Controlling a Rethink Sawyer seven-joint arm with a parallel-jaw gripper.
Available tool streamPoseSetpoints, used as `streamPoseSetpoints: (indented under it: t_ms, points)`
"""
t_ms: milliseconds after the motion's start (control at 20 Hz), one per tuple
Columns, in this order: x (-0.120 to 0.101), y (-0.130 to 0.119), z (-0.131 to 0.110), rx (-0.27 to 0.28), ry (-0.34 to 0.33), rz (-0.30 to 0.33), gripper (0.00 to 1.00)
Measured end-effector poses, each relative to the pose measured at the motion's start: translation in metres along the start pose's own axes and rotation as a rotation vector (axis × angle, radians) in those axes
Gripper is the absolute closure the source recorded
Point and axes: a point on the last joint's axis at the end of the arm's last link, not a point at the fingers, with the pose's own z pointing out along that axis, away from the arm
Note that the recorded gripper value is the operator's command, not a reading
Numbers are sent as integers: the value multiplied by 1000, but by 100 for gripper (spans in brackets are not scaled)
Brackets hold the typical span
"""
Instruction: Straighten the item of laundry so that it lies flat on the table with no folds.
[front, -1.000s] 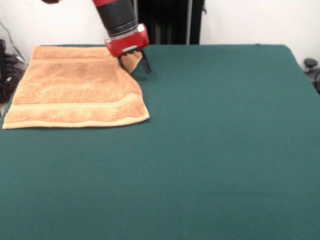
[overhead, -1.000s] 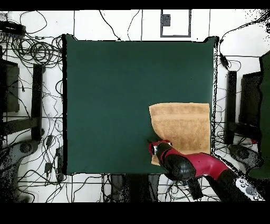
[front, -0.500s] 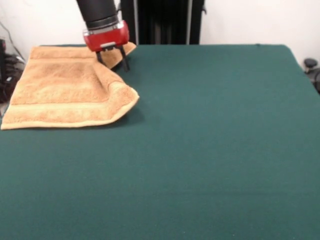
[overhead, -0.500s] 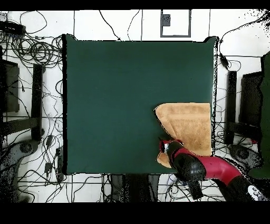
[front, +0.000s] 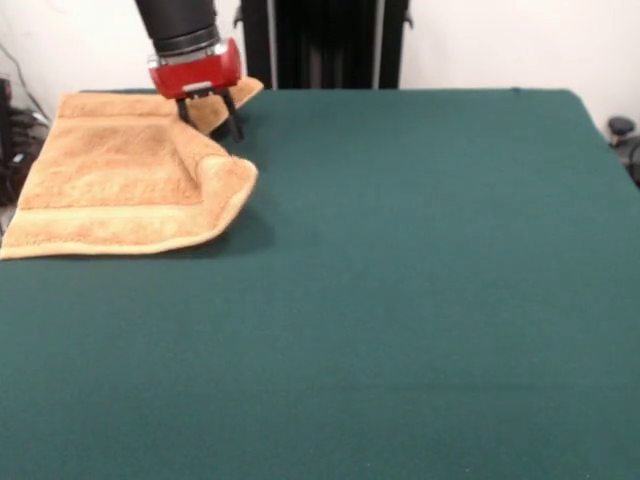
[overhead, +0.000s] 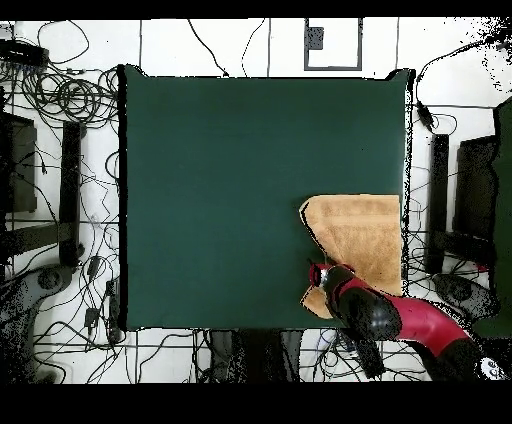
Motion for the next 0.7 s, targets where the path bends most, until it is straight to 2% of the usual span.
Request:
streamPoseSetpoints:
  t_ms: [200, 300, 700]
  points:
    - [7, -17, 0, -37, 62, 121, 0]
    - [11, -24, 1, -53, 86, 160, 0]
    - [8, -33, -10, -72, 136, 224, 0]
